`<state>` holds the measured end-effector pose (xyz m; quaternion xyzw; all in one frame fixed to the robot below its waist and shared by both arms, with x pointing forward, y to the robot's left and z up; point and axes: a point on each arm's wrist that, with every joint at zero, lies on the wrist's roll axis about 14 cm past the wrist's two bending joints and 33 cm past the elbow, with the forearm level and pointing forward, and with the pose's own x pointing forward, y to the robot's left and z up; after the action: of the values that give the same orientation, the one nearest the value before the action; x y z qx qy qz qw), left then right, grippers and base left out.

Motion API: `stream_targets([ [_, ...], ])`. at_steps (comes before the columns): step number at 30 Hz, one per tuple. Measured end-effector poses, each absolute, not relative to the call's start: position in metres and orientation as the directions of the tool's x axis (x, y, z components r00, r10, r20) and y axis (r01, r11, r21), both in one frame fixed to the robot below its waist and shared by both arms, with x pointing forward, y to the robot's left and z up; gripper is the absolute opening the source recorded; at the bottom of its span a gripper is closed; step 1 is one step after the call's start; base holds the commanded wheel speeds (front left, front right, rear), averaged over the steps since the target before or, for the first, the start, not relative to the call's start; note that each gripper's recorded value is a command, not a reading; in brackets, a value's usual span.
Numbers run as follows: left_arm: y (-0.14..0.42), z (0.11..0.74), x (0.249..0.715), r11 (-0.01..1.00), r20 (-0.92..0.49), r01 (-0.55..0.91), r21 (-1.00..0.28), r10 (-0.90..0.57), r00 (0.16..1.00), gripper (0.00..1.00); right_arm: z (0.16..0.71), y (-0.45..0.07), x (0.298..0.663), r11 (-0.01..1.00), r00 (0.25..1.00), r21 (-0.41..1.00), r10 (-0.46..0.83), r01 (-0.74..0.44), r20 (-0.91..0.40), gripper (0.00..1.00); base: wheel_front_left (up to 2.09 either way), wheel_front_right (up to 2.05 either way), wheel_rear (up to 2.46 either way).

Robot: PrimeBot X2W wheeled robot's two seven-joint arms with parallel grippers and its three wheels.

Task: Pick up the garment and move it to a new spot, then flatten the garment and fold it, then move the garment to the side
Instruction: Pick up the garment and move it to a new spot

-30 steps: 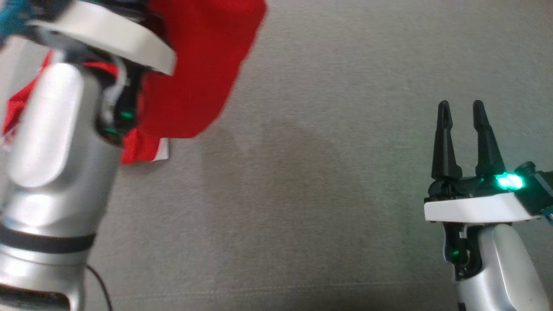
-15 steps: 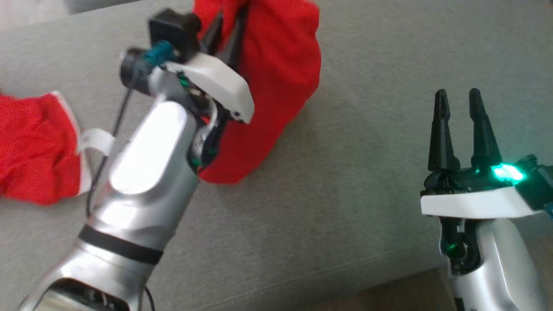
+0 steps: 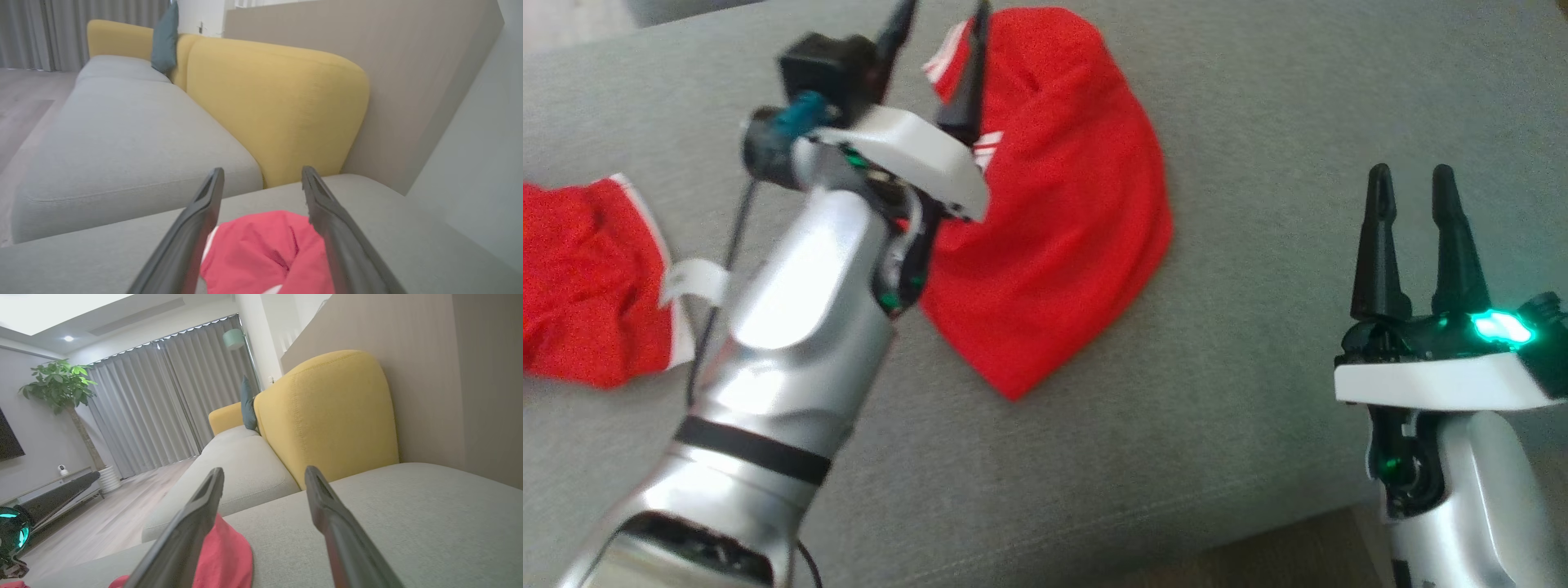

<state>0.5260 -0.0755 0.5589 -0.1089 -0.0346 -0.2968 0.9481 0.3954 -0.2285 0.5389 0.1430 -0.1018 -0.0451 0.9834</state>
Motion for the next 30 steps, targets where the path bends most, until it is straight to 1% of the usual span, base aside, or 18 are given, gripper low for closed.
stream_targets([
  [4,-0.022,0.565,0.538,0.867,0.145,0.469,-0.166,-0.449,0.882,1.00,0.540,-0.213,0.404,0.959,0.978,0.284,-0.072,0.014,0.196,1.00,0.00,0.00,0.00],
  [6,0.007,0.562,0.536,0.894,0.140,0.422,-0.150,-0.404,0.904,1.00,0.541,-0.205,0.408,0.959,0.979,0.282,-0.047,-0.012,0.201,1.00,0.00,0.00,0.00],
  [7,0.007,0.562,0.536,0.894,0.140,0.422,-0.150,-0.404,0.904,1.00,0.541,-0.205,0.408,0.959,0.979,0.282,-0.047,-0.012,0.201,1.00,0.00,0.00,0.00],
  [8,0.034,0.551,0.527,0.916,0.120,0.375,-0.146,-0.359,0.925,1.00,0.540,-0.196,0.410,0.959,0.980,0.281,-0.023,-0.035,0.200,1.00,0.00,0.00,0.00],
  [9,0.046,0.544,0.520,0.925,0.106,0.350,-0.147,-0.337,0.936,1.00,0.538,-0.191,0.410,0.959,0.981,0.280,-0.010,-0.046,0.195,1.00,0.00,0.00,0.00],
  [10,0.046,0.544,0.520,0.925,0.106,0.350,-0.147,-0.337,0.936,1.00,0.538,-0.191,0.410,0.959,0.981,0.280,-0.010,-0.046,0.195,1.00,0.00,0.00,0.00],
  [14,0.086,0.521,0.480,0.952,0.066,0.264,-0.155,-0.257,0.964,1.00,0.533,-0.175,0.410,0.957,0.983,0.278,0.035,-0.085,0.181,1.00,0.00,0.00,0.00],
  [18,0.114,0.512,0.440,0.966,0.053,0.176,-0.187,-0.169,0.984,1.00,0.535,-0.162,0.409,0.954,0.980,0.275,0.071,-0.122,0.186,1.00,0.00,0.00,0.00],
  [22,0.135,0.517,0.411,0.968,0.075,0.099,-0.230,-0.084,0.994,1.00,0.539,-0.152,0.405,0.949,0.976,0.276,0.097,-0.150,0.196,1.00,0.00,0.00,0.00],
  [26,0.145,0.525,0.396,0.961,0.107,0.055,-0.270,-0.027,0.994,1.00,0.541,-0.148,0.401,0.950,0.974,0.268,0.111,-0.163,0.198,1.00,0.00,0.00,0.00],
  [30,0.147,0.529,0.393,0.964,0.125,0.058,-0.260,-0.026,0.992,1.00,0.541,-0.147,0.399,0.950,0.974,0.267,0.112,-0.164,0.198,1.00,0.00,0.00,0.00],
])
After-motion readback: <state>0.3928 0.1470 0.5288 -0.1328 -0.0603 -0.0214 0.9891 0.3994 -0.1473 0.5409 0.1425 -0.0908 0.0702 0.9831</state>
